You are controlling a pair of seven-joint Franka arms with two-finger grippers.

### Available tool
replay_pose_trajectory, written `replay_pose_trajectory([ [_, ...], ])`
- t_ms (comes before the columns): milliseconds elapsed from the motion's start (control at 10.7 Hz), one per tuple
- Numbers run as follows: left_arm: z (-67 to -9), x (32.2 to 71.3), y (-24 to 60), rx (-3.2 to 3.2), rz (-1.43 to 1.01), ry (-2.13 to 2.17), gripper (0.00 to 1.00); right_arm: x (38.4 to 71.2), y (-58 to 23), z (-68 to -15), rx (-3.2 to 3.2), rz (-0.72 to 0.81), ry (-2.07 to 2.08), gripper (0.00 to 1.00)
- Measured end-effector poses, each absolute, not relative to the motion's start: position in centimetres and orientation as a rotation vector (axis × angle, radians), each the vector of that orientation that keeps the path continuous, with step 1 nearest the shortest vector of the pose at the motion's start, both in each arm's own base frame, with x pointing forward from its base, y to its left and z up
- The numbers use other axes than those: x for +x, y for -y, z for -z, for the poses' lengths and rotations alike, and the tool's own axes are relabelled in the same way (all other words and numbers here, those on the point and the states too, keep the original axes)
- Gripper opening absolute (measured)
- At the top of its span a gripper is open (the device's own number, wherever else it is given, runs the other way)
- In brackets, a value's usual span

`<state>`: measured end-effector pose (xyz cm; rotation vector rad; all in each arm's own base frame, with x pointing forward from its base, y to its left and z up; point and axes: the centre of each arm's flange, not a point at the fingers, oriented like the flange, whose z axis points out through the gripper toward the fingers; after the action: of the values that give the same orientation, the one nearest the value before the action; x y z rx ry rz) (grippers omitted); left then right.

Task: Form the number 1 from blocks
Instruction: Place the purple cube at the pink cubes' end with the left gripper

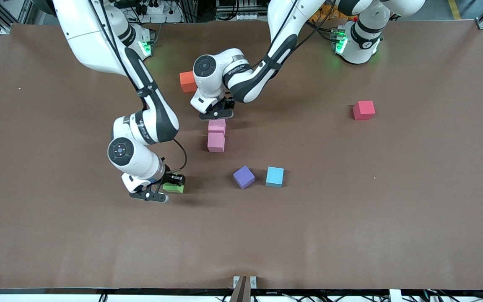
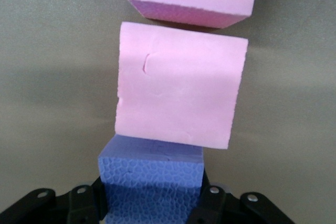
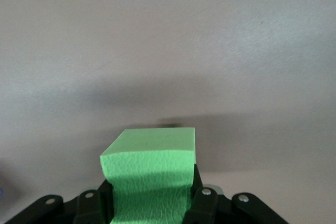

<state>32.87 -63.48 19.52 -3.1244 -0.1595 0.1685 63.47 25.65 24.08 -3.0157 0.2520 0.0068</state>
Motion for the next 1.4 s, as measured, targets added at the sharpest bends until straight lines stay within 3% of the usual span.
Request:
replay_pose_trajectory([
  [747,-19.5,33.5,63.7,-3.132,-0.159,0.169,0.6,62.1,-27.1,-25.8,-3.013,-0.031,-0.273,0.53],
  [934,-19.2,33.8,63.4,-3.12,-0.12,0.142,0.79,62.5,-25.2,-26.5,-3.005,-0.028,-0.312,0.53],
  [1027,-19.0,33.8,63.4,-3.116,-0.112,0.133,0.95,62.5,-24.7,-26.7,-3.004,-0.031,-0.322,0.53],
  [1120,-19.0,33.8,63.5,-3.116,-0.109,0.129,1.0,62.4,-24.5,-26.8,-3.003,-0.031,-0.326,0.53],
  [1401,-19.7,32.8,64.5,-3.127,-0.099,0.101,1.0,62.2,-24.4,-26.9,-3.003,-0.034,-0.327,0.53],
])
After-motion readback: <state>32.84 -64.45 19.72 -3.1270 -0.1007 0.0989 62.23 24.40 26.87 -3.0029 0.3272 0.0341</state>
